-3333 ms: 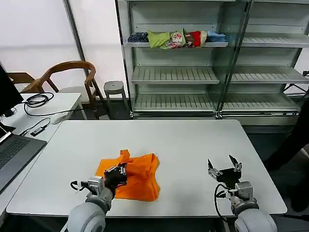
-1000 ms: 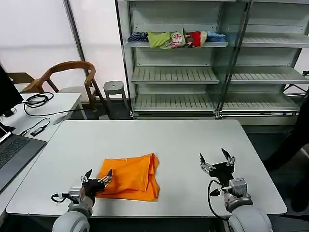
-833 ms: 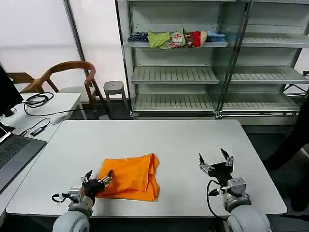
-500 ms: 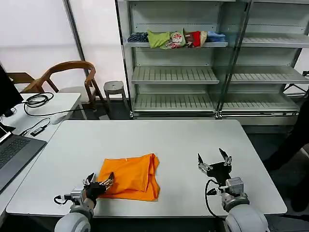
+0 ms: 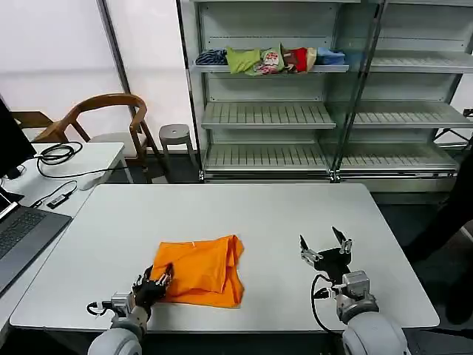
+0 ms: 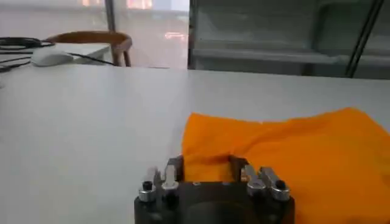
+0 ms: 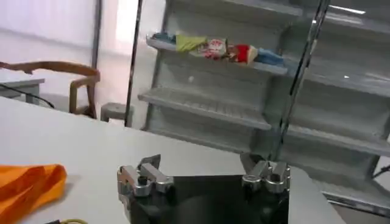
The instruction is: Fold and organize the clothes.
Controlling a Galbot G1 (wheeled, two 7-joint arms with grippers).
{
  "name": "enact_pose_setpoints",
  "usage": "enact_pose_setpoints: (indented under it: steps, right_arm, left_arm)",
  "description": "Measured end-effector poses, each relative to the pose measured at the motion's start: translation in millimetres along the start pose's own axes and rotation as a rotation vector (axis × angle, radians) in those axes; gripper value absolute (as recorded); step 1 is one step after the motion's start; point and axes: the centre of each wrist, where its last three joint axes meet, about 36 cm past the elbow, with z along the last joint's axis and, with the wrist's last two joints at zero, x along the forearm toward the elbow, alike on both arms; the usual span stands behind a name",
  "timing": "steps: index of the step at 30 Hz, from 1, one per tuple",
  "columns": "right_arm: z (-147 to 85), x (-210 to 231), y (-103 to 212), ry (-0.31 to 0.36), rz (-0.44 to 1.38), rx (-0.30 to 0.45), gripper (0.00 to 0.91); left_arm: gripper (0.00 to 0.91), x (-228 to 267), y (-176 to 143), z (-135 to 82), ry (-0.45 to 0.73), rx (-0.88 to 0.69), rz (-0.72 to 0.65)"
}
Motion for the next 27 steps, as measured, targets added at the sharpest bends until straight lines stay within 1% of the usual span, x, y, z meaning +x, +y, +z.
enact_pose_setpoints:
  steps: [11,15,21,27]
  right_arm:
    - [3,-1,3,0.009,-0.003,0.003,0.907]
    - [3,-1,3,0.009,-0.006,0.005,0.907]
    - [0,-3,2,-0.003,-0.009,0.007,0.907]
    - [-3,-7,3,-0.014,-0.019,0.006,0.907]
  left_arm:
    - [0.020,-2,2,1,-0.013,0.005,0.020]
    - [0.020,-3,6,-3,-0.022,0.007,0.025]
    - [0.010,1,19,-19,-0.048,-0.003,0.029]
    - [0.010,12,52,-42,-0.073,-0.017,0.004]
